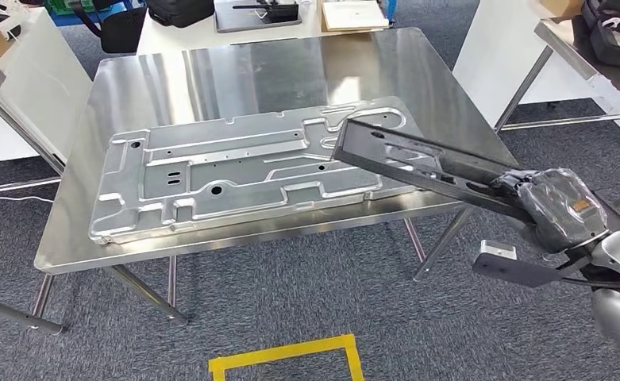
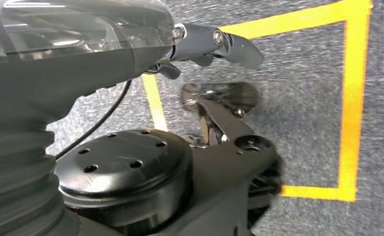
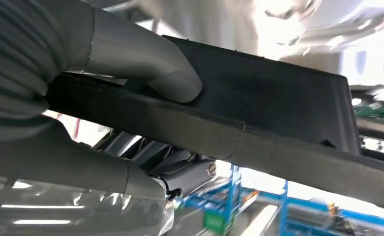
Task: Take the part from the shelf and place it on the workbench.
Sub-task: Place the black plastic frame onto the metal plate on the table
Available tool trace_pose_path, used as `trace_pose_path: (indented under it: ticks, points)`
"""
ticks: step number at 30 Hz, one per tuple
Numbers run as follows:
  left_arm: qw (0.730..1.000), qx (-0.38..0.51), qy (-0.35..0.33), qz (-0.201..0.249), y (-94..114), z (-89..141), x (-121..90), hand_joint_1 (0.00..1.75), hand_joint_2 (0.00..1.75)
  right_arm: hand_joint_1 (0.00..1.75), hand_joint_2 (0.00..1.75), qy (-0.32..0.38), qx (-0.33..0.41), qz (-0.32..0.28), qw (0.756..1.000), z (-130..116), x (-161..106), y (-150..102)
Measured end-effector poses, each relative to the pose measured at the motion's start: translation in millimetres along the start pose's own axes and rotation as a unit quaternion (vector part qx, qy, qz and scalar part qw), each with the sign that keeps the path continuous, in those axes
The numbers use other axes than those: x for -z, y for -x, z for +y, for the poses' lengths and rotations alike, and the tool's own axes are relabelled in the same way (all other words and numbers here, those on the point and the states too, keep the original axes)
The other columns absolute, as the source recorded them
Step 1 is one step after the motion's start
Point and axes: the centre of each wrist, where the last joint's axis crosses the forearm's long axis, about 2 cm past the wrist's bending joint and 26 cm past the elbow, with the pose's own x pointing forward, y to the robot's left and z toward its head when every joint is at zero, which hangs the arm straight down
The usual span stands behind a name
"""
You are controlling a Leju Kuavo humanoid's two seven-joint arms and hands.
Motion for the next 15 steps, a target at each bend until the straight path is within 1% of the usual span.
trace_pose_path:
  ticks: [8, 12, 15]
  points:
    - [1.000, 0.015, 0.007, -0.003, -4, 0, 2, 0.00, 1.75, 1.75, 1.75, 0.001, -0.087, 0.002, 0.996, -4, 52, 0]
    - [1.000, 0.020, 0.012, -0.002, -5, 0, 2, 0.00, 1.75, 1.75, 1.75, -0.013, -0.105, -0.011, 0.994, 4, 76, -11]
    - [1.000, 0.025, 0.014, -0.001, -5, 0, 2, 0.00, 1.75, 1.75, 1.75, -0.014, -0.115, -0.021, 0.993, 5, 93, -18]
